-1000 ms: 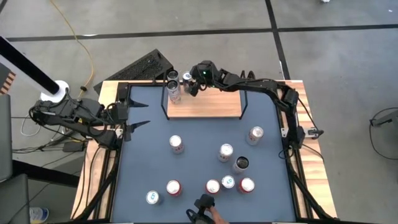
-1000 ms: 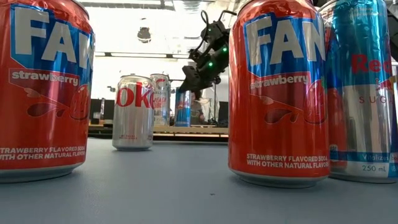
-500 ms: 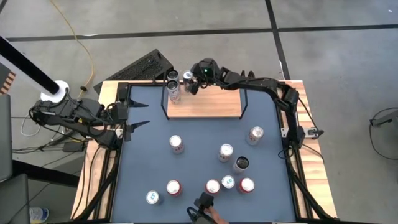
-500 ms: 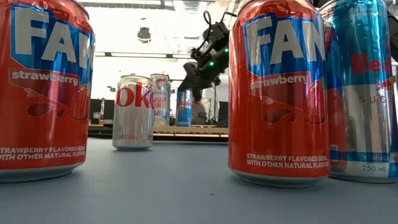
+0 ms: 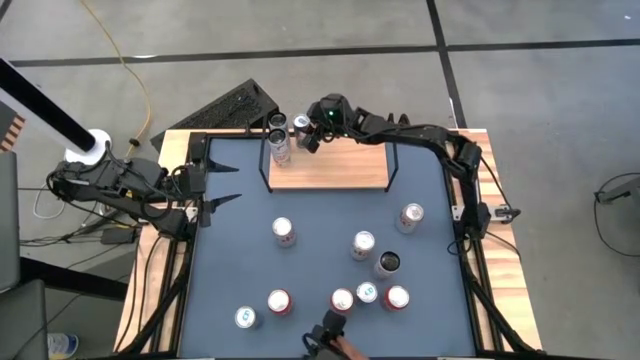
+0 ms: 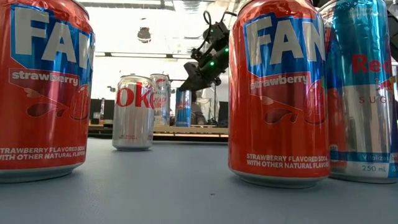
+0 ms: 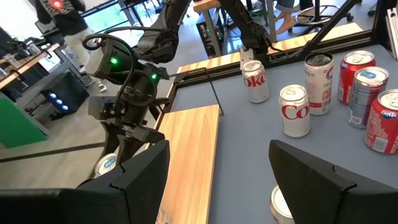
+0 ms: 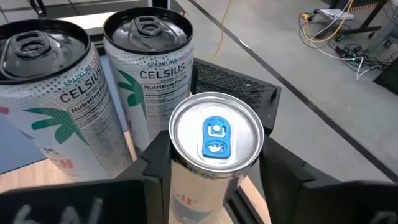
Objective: Place canned beverage on shelf
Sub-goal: Put the top blue soda can on the shelf
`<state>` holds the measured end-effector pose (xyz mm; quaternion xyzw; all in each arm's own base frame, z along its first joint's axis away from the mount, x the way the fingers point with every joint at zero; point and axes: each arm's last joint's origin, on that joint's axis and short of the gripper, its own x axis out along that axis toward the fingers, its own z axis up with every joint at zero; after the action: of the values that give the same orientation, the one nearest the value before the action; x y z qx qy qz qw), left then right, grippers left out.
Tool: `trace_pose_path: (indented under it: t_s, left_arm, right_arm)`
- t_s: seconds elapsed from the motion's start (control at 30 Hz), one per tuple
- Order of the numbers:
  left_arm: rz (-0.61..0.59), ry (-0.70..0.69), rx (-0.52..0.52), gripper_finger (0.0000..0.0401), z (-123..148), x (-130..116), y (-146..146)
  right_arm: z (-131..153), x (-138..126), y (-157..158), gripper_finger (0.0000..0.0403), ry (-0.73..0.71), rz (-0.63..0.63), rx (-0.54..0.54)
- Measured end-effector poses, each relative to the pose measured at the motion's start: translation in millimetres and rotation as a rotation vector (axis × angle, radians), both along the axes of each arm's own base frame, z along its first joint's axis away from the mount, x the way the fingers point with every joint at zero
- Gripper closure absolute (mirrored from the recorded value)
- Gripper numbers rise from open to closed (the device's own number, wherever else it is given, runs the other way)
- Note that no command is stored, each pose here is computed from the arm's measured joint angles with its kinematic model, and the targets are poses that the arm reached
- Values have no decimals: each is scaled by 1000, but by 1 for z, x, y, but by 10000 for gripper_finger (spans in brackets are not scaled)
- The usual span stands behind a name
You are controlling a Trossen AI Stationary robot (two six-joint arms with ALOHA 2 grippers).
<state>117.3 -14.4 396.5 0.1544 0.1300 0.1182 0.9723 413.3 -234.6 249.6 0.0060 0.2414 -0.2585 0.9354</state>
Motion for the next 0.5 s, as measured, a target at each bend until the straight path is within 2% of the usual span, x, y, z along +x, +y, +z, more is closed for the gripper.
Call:
trace_pose_path:
  t_s: [0.3,0.5]
  left_arm:
    - [0,14,3,135,-1,0,0]
    - [2,28,3,135,-3,-1,0]
  right_arm:
    - [-4,-3,2,237,76,23,-5]
    - [-2,-7,1,237,93,108,9]
